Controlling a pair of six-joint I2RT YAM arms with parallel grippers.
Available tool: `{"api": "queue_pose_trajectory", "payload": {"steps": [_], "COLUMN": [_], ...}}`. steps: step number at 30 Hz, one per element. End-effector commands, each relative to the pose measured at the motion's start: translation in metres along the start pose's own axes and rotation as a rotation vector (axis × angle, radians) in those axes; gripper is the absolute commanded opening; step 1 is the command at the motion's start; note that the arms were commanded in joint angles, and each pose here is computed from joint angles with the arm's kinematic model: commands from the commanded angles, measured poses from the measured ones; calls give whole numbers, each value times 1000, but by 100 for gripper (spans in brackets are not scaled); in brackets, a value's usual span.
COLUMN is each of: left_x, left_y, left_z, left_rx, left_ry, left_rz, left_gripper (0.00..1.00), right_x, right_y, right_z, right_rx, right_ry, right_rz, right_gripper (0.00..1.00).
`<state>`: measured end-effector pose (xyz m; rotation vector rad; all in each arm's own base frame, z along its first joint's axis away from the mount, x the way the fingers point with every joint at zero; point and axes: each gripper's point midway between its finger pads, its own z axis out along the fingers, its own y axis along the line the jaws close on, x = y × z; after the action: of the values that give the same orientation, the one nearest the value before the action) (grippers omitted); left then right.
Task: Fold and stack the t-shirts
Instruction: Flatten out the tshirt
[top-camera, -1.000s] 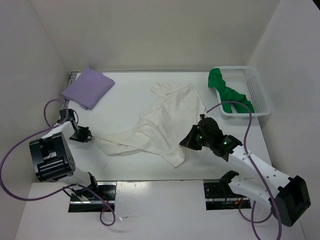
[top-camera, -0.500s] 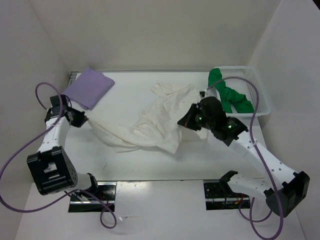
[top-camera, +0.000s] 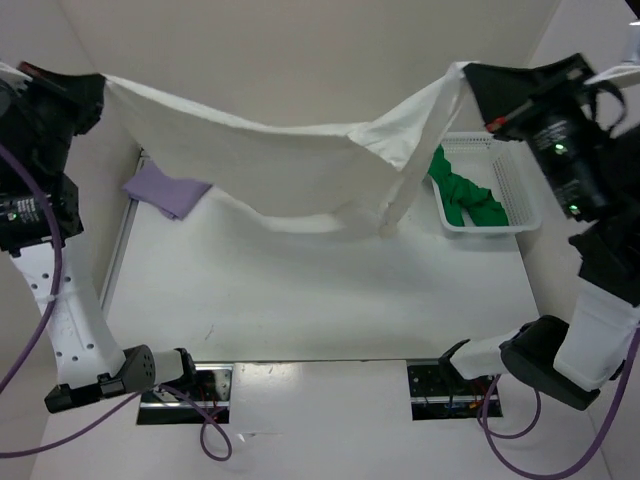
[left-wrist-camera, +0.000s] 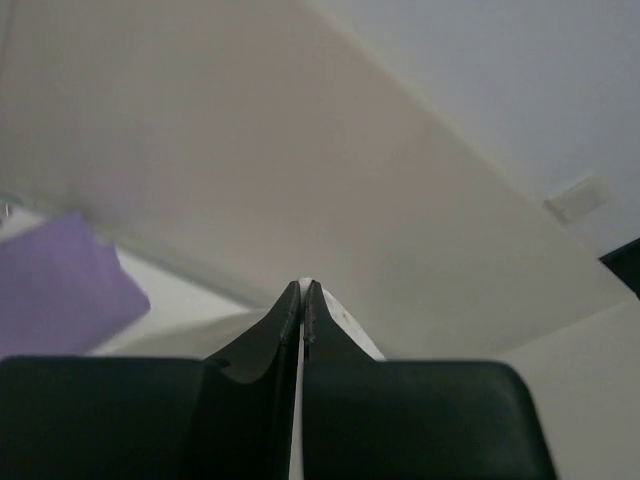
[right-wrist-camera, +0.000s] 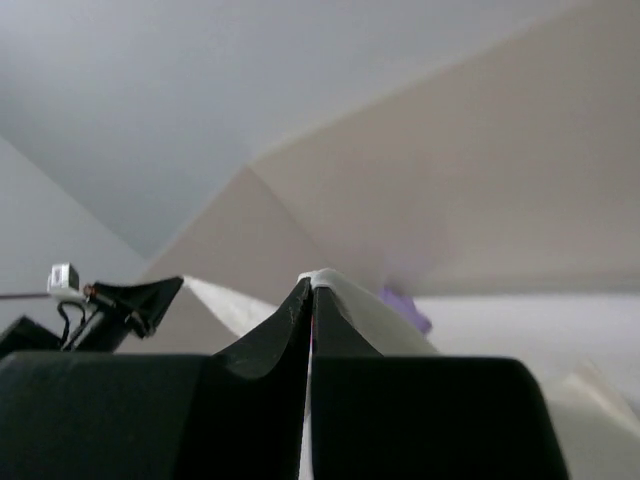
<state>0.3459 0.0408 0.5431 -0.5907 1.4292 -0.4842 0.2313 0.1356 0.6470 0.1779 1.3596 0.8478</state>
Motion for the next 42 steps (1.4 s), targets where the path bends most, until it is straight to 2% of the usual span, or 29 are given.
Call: {"api": "queue_pose_trajectory", "payload": {"steps": [1, 3, 6, 11, 12, 13, 14, 15, 16, 17, 20, 22, 23, 26, 27, 31, 34, 35, 36, 37, 39, 40, 41, 42], "left_x": [-40, -47, -36, 9, 29, 47, 51, 61, 89, 98, 128, 142, 130, 120, 95, 41, 15, -2, -2, -6, 6, 15, 14, 52], "left_y": [-20, -24, -19, 24, 41, 55, 56, 65, 77, 81, 97, 102, 91, 79, 58, 23, 30, 20, 20, 16, 27, 34, 30, 63], "left_z": [-21, -21, -8, 31, 39, 52, 58, 67, 80, 90, 122, 145, 152, 171, 171, 159, 155, 146, 146, 141, 139, 139, 128, 133], "left_rx": [0, 4, 23, -52, -89, -122, -119, -146, -166, -171, -197, -194, -171, -136, -90, 4, 10, 30, 31, 39, 33, 20, 41, -21], "left_ry": [-114, -133, -101, -8, 33, 75, 67, 73, 127, 136, 192, 217, 188, 185, 130, 28, -17, -54, -54, -64, -39, -23, -34, 38], "left_rz": [90, 93, 92, 68, 59, 52, 55, 55, 52, 44, 12, -1, -10, -20, -15, -15, -30, -23, -23, -9, -11, -15, -2, -19], "left_gripper": [0, 0, 0, 0, 0, 0, 0, 0, 0, 0, 0, 0, 0, 0, 0, 0, 0, 0, 0, 0, 0, 0, 0, 0], "right_x": [-40, -44, -14, 27, 31, 54, 57, 62, 82, 90, 129, 117, 115, 79, 65, 12, -21, -25, -25, -10, -3, 25, 37, 29], "right_y": [-4, 3, -19, -61, -67, -76, -87, -96, -97, -137, -186, -194, -191, -165, -163, -113, -91, -84, -83, -97, -101, -125, -134, -118], "right_z": [-21, -15, 27, 83, 93, 114, 125, 136, 150, 171, 208, 217, 221, 224, 223, 203, 179, 171, 167, 170, 160, 164, 162, 137], "right_rx": [43, 14, 103, 250, 257, 267, 280, 281, 187, 228, 230, 216, 200, 121, 106, -20, -44, -71, -67, -27, 3, 53, 74, 50], "right_ry": [-116, -136, -82, -15, -8, 37, 43, 56, 139, 176, 283, 248, 239, 122, 86, -58, -135, -128, -122, -72, -33, 52, 82, 67], "right_rz": [-67, -60, -128, -265, -271, -294, -314, -318, -303, -265, -222, -190, -179, -147, -110, -94, -90, -88, -87, -96, -109, -113, -116, -121], "right_gripper": [0, 0, 0, 0, 0, 0, 0, 0, 0, 0, 0, 0, 0, 0, 0, 0, 0, 0, 0, 0, 0, 0, 0, 0]}}
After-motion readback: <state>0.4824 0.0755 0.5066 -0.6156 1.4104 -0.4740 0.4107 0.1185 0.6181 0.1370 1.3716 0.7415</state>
